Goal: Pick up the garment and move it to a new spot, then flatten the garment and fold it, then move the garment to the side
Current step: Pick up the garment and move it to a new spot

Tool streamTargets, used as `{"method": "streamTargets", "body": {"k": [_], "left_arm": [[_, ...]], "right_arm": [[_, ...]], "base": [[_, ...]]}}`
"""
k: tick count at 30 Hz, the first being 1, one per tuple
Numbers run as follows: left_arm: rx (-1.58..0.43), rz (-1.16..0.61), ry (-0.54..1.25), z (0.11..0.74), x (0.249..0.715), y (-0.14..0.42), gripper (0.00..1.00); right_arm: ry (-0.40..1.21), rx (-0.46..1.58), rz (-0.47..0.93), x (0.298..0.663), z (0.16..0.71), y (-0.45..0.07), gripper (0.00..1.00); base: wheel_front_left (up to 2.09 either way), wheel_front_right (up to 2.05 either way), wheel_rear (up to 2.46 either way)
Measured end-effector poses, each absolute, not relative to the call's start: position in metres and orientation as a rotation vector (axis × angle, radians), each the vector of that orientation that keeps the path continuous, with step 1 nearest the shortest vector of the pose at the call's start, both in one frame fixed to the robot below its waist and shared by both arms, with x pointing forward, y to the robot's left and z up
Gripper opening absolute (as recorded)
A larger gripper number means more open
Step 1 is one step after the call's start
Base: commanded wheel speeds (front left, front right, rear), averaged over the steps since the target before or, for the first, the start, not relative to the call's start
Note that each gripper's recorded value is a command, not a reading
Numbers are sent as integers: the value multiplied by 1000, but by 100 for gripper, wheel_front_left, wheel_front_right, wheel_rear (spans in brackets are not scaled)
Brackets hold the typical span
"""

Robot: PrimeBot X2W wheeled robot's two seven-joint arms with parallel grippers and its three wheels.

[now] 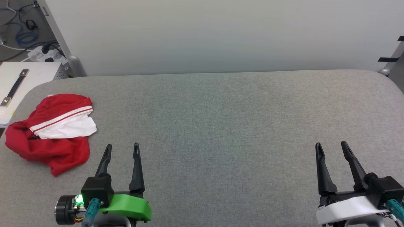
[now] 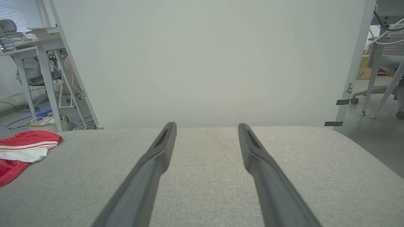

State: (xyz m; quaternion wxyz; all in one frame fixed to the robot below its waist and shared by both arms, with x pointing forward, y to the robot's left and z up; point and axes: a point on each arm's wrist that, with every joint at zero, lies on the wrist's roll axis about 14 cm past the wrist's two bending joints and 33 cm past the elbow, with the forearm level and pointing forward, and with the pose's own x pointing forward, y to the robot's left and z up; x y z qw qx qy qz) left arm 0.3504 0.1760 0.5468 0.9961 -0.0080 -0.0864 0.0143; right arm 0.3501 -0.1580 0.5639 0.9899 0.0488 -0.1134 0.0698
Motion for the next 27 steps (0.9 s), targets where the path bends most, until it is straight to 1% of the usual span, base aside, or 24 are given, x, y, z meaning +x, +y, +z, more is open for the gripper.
{"method": "streamTargets", "body": {"k": [27], "left_arm": [[-24, 32, -198, 544, 341, 175, 100]], "right_arm": [[-264, 127, 154, 341, 566, -153, 100]], "base": [[0, 0, 0]]}}
